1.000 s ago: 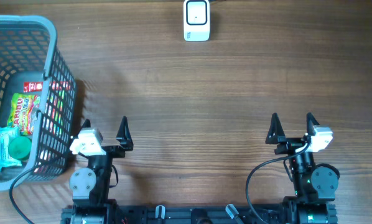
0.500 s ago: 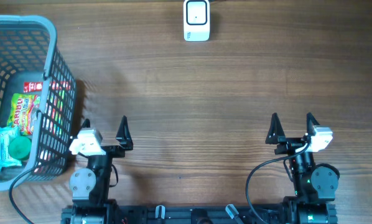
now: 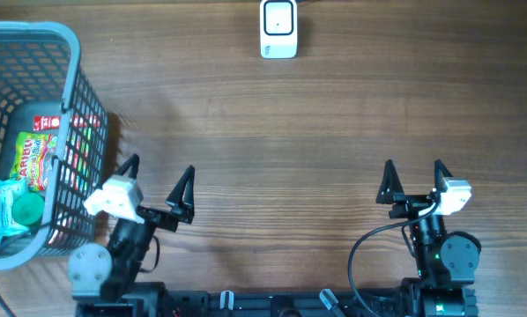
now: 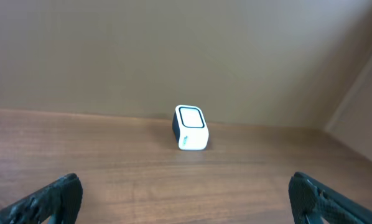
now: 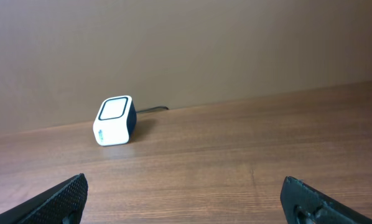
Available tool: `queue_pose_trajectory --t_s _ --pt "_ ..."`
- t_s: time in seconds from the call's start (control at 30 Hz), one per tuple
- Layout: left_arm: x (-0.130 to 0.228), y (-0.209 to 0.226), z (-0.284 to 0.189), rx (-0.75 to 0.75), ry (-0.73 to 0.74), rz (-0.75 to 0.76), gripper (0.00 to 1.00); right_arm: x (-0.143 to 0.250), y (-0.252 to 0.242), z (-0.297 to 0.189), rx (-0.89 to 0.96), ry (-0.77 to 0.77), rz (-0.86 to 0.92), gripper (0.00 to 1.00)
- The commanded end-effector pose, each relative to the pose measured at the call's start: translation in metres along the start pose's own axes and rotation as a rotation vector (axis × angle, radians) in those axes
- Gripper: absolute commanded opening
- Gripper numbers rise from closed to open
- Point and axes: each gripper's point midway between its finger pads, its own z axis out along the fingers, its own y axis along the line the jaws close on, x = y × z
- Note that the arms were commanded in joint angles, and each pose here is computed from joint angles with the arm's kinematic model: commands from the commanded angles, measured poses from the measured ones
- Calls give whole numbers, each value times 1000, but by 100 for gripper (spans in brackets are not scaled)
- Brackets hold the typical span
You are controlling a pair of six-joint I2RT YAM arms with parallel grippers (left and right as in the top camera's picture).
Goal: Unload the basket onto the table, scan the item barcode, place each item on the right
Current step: 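Grasp the green-lidded jar in the basket with left gripper, place on table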
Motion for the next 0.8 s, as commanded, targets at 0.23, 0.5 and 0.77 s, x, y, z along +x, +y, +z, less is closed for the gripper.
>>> queue_pose_trajectory --t_s 0.23,0.5,0.77 --pt "-70 -28 17 4 520 -25 100 -1 -2 0 12 -5 5 100" --pt "-87 -30 56 61 502 -64 100 -1 -2 0 12 -5 5 100" --pt "-189 111 -4 -837 86 -439 100 -1 -2 0 12 -5 5 100"
